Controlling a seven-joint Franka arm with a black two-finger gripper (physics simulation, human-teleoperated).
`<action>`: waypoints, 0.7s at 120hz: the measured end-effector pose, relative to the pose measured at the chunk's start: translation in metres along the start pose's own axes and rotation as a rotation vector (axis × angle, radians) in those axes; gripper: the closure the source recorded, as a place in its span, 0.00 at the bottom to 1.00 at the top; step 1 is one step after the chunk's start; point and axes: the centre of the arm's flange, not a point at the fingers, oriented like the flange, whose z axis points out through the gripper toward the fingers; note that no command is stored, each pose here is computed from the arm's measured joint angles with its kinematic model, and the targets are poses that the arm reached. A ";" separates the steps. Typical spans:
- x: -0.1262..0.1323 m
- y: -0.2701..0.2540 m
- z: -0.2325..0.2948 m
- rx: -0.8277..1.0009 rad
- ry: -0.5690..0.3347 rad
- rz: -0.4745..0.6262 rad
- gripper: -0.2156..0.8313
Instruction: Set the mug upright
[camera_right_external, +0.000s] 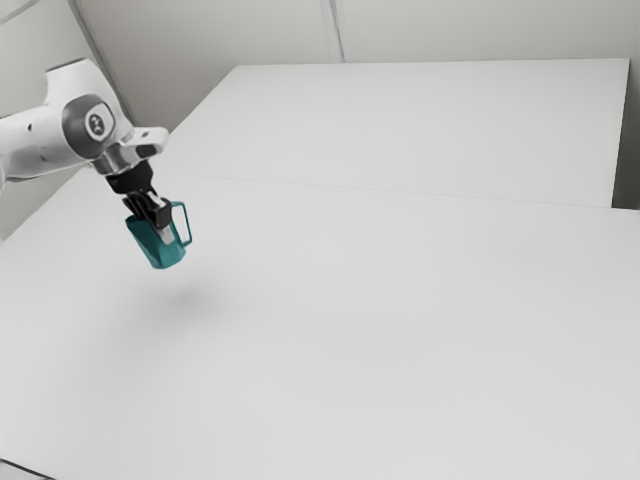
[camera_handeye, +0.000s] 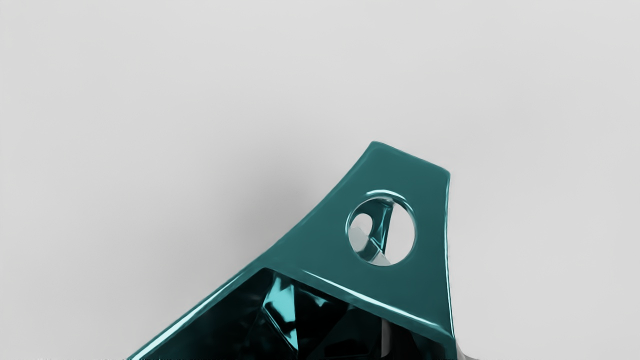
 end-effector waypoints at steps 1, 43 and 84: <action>0.000 0.002 0.000 0.005 -0.001 0.000 0.95; 0.007 0.065 0.026 0.126 -0.035 -0.031 0.95; -0.010 0.095 0.053 0.173 -0.036 -0.146 0.95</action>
